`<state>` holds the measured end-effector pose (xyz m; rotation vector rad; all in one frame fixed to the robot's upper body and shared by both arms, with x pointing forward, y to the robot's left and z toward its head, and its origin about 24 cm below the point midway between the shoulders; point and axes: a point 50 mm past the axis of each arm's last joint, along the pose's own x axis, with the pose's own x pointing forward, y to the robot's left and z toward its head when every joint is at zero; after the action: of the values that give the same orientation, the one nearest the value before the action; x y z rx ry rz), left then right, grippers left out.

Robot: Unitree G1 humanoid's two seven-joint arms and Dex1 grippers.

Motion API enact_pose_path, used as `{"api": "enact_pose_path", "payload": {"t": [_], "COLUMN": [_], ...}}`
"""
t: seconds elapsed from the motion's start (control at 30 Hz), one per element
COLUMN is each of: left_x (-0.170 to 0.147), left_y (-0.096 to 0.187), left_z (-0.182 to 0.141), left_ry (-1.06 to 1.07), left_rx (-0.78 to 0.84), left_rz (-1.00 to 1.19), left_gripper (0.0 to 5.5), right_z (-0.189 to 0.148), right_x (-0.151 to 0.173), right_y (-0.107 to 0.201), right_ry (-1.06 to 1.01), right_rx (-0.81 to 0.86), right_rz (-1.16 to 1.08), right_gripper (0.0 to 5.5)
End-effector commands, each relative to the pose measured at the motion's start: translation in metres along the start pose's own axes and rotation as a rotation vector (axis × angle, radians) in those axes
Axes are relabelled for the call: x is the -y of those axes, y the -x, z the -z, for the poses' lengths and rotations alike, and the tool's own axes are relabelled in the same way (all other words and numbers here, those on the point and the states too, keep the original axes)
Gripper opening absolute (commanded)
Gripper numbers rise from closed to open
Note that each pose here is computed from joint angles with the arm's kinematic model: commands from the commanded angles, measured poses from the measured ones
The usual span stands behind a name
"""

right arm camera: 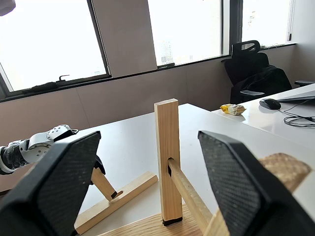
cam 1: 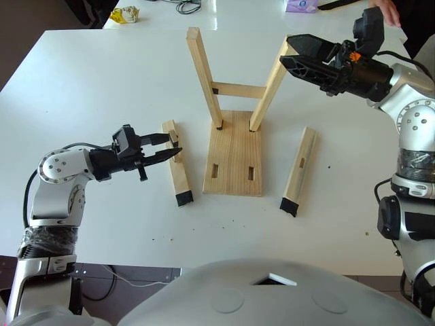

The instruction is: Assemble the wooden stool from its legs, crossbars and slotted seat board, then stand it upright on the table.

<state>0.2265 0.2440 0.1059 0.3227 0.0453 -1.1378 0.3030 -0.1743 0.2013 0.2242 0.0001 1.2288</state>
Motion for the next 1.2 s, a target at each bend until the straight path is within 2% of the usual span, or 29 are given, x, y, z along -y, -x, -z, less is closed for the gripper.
{"api": "enact_pose_path", "payload": {"t": [0.03,0.37,0.63,0.9,1.2], "left_x": [-0.003,-0.010,0.002,0.009,0.005], "left_y": [-0.003,0.006,0.004,-0.006,0.005], "left_z": [0.000,0.003,0.014,-0.006,-0.006], "left_ry": [-0.022,-0.032,0.002,0.027,0.032], "left_rx": [-0.010,-0.036,-0.041,0.081,0.066], "left_rz": [0.007,-0.012,-0.006,-0.021,-0.088], "left_gripper": [1.31,1.31,1.31,1.31,1.31], "right_z": [-0.002,0.001,0.002,0.005,0.007], "right_x": [-0.001,-0.001,-0.001,-0.005,-0.005], "right_y": [-0.001,0.002,0.000,0.003,0.004], "right_ry": [-0.001,-0.020,-0.034,-0.047,-0.057], "right_rx": [-0.022,-0.032,-0.036,-0.030,-0.029], "right_rz": [-0.010,-0.006,-0.014,0.000,0.009], "right_gripper": [3.65,3.65,3.65,3.65,3.65]}}
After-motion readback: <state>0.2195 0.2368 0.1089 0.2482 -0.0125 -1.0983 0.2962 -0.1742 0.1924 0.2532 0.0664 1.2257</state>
